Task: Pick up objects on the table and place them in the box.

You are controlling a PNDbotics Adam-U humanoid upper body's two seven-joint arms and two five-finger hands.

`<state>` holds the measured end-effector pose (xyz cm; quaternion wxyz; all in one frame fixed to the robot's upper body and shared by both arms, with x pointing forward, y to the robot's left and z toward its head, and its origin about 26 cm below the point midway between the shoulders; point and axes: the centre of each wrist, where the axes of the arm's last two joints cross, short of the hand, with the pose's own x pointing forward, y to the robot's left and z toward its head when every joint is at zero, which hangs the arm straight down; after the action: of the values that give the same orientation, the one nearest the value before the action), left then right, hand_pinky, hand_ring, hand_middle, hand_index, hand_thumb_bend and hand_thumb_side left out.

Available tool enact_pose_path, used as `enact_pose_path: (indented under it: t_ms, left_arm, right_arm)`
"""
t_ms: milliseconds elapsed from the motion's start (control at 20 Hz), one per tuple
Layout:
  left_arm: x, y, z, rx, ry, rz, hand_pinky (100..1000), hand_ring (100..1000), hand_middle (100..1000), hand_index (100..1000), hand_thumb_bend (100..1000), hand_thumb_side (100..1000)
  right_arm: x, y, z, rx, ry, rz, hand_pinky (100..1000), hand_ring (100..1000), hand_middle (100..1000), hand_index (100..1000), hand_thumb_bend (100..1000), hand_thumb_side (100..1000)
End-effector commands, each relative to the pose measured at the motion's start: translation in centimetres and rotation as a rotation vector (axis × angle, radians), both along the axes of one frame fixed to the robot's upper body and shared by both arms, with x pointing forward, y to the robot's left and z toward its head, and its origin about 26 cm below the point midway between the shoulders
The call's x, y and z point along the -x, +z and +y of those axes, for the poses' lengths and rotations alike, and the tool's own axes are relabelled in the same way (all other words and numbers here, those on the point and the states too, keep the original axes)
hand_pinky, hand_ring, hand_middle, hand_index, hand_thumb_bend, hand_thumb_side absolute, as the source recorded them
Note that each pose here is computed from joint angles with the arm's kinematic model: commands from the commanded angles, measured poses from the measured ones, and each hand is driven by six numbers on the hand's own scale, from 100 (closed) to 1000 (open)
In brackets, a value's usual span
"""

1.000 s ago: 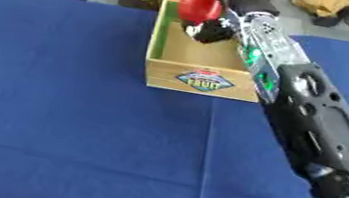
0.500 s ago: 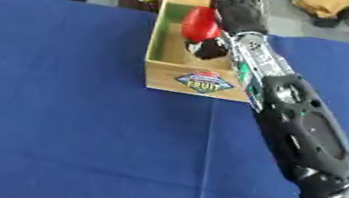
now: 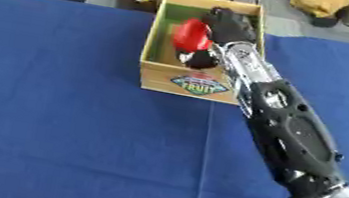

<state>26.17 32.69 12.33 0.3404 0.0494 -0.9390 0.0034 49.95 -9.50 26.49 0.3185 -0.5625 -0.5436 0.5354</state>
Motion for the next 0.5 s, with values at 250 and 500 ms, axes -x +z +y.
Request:
enact_pose_path:
  t_ms: [250, 500]
  left_arm:
    - [0.1, 0.6, -0.1, -0.013, -0.008, -0.018, 325, 353, 483, 775, 379, 667]
    - [0.1, 0.6, -0.1, -0.014, -0.009, -0.016, 325, 353, 483, 775, 377, 666]
  right_arm:
    - [0.5, 2.9, 0.6, -0.020, -0.014, -0.080, 766, 913, 838, 915, 345, 773]
    - [0.7, 3.3, 0.7, -0.047, -0.027, -0.122, 773, 920, 847, 919, 431, 785]
